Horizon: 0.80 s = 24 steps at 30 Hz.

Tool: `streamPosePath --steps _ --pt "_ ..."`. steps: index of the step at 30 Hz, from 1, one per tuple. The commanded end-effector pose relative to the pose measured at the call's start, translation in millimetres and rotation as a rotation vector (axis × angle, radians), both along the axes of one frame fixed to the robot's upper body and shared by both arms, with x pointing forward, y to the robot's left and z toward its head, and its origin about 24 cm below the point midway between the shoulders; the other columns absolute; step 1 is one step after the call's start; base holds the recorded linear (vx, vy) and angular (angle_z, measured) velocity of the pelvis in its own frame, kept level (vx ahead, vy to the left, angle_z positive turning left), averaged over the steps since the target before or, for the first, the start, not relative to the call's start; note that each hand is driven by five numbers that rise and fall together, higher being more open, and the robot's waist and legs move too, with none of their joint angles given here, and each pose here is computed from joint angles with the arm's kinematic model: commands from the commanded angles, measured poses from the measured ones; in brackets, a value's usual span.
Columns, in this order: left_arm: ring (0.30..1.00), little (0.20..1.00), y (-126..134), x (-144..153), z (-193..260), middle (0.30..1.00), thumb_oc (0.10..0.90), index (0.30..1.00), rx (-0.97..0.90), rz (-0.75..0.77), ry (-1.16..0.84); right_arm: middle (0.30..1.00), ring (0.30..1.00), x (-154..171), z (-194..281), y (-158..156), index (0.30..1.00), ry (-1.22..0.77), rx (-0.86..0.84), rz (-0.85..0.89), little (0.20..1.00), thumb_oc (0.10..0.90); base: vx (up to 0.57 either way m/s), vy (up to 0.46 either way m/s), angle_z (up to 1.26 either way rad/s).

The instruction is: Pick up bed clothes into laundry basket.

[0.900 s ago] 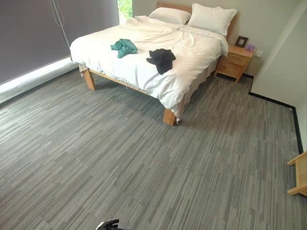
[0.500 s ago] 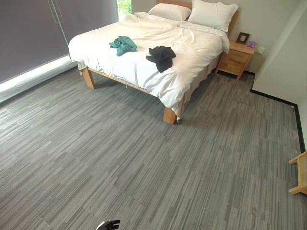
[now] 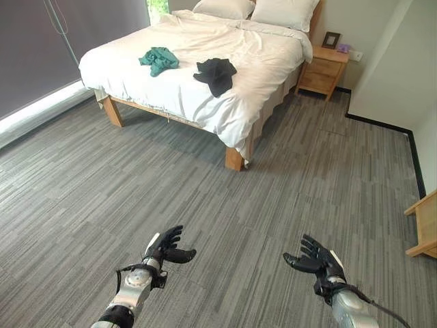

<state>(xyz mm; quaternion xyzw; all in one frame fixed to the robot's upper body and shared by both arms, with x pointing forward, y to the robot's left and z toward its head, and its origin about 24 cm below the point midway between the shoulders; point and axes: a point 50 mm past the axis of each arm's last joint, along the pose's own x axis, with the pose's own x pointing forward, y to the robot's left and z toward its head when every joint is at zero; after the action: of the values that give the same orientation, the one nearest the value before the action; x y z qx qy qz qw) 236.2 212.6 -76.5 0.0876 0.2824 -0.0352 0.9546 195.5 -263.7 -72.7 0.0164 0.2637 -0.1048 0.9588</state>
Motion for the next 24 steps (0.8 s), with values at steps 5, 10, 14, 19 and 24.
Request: streamPosePath --steps 5,10,14,19,24 --pt "0.900 0.900 -2.9 29.2 30.2 0.900 0.800 0.900 -0.031 0.000 -0.170 0.900 0.900 5.5 27.7 -18.4 0.900 -0.141 -0.076 -0.014 0.900 0.800 0.00 0.000 0.00" --pt "0.900 0.900 -2.9 29.2 30.2 0.900 0.800 0.900 -0.031 0.000 -0.170 0.900 0.900 5.5 27.7 -18.4 0.900 -0.141 -0.076 -0.014 0.900 0.800 0.00 0.000 0.00" --pt "0.900 0.900 -2.9 29.2 30.2 0.900 0.800 0.900 -0.031 0.000 -0.170 0.900 0.900 5.5 27.7 -18.4 0.900 -0.141 -0.076 -0.014 0.900 0.800 0.00 0.000 0.00" --pt "0.900 0.900 -2.9 29.2 30.2 0.900 0.800 0.900 -0.031 0.000 -0.170 0.900 0.900 5.5 27.7 -18.4 0.900 -0.141 -0.076 -0.014 0.900 0.800 0.00 0.000 0.00" --pt "0.900 0.900 -2.9 29.2 30.2 0.900 0.800 0.900 -0.031 0.000 -0.170 0.900 0.900 5.5 27.7 -18.4 0.900 -0.141 -0.076 -0.014 0.900 0.800 0.00 0.000 0.00"
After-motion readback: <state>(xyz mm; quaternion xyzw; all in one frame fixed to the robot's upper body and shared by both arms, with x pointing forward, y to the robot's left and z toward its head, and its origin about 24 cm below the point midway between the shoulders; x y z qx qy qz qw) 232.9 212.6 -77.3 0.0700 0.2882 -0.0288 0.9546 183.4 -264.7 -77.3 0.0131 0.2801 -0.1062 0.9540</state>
